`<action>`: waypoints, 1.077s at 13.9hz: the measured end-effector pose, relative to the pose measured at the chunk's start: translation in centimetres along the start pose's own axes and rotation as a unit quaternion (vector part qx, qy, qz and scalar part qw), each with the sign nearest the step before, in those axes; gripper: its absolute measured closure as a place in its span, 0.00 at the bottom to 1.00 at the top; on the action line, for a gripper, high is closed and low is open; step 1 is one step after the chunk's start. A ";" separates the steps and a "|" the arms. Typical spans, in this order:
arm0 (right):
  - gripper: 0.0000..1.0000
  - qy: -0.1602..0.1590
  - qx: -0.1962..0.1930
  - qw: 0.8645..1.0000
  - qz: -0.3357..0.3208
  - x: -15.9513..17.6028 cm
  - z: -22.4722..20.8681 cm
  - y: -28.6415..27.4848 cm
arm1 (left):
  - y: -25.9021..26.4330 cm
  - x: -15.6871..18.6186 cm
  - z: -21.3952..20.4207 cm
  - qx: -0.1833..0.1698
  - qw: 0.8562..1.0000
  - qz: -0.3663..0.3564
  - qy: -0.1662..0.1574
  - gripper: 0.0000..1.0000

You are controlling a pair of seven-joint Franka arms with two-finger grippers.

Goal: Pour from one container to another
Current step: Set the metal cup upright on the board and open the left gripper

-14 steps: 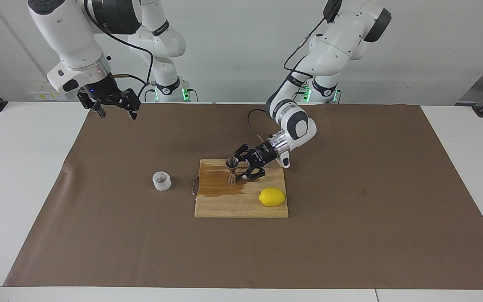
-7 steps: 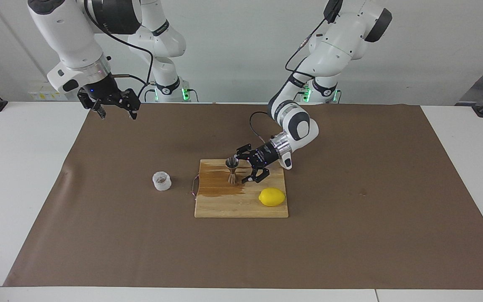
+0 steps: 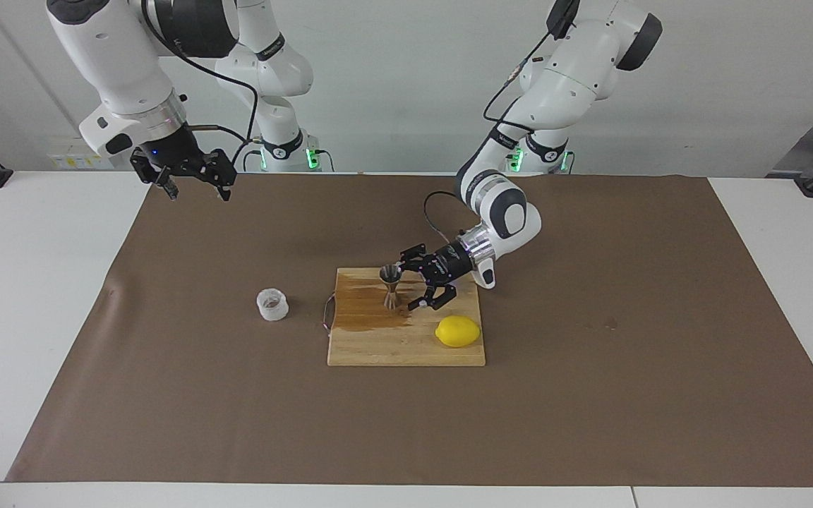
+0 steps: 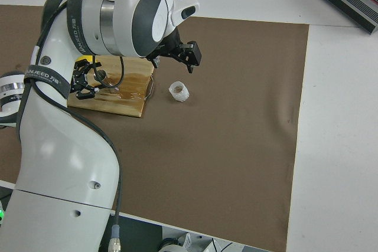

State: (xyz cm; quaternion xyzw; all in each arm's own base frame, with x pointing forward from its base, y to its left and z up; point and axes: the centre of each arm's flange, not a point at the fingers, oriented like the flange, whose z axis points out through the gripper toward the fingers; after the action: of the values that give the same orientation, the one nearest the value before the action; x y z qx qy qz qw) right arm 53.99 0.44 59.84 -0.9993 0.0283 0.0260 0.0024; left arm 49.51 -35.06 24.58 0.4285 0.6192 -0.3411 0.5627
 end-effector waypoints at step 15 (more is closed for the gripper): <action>0.00 0.000 0.000 1.000 0.000 0.0 0.0 0.0 | -1.3 -5.4 0.8 0.026 0.998 -0.015 -0.046 0.00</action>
State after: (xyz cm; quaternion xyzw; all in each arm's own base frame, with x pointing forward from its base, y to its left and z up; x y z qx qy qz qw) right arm 53.99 0.44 59.84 -0.9993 0.0283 0.0260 0.0024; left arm 48.67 -37.10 29.76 0.4174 0.5898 -0.3851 0.5740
